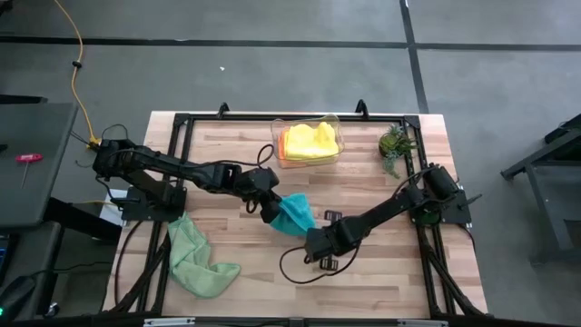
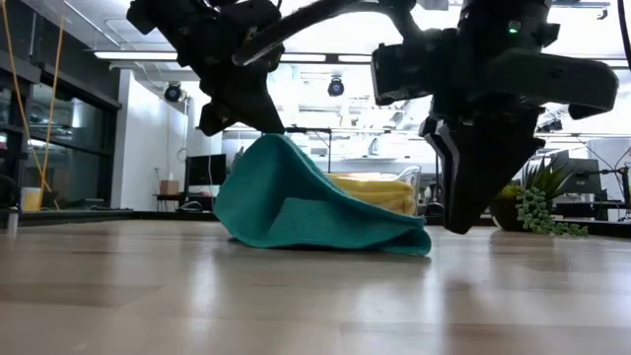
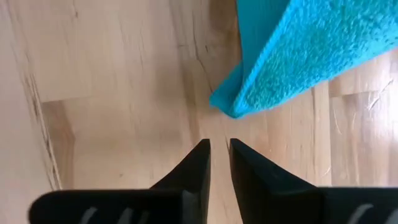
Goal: Fold microfiber towels
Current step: Fold the blue microfiber towel
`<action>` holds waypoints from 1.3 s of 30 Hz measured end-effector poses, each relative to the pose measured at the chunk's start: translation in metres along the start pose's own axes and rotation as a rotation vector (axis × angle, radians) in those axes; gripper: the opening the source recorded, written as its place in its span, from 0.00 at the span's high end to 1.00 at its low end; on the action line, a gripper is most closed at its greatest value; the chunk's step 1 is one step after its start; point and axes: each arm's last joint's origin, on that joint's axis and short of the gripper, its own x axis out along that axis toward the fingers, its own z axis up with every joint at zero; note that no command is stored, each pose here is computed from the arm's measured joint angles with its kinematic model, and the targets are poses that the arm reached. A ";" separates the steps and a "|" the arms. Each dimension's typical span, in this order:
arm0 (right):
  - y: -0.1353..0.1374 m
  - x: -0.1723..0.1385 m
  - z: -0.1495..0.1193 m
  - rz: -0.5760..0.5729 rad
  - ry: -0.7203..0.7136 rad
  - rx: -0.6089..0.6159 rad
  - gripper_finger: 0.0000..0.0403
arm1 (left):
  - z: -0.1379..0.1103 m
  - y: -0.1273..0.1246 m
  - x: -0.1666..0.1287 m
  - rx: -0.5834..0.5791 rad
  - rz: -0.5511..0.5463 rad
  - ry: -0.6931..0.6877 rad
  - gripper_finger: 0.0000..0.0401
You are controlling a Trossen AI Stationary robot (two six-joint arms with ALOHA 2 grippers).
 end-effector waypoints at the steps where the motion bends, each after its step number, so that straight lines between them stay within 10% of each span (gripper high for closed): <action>1: 0.000 0.000 0.001 0.003 -0.004 0.002 0.86 | 0.000 0.000 0.000 -0.001 0.001 0.000 1.00; 14: -0.011 -0.005 0.015 0.022 -0.099 0.076 0.68 | 0.003 0.004 0.000 -0.014 0.011 -0.011 1.00; 39: -0.013 0.007 0.011 -0.025 -0.134 0.052 0.82 | 0.004 0.004 0.000 -0.018 0.002 -0.022 1.00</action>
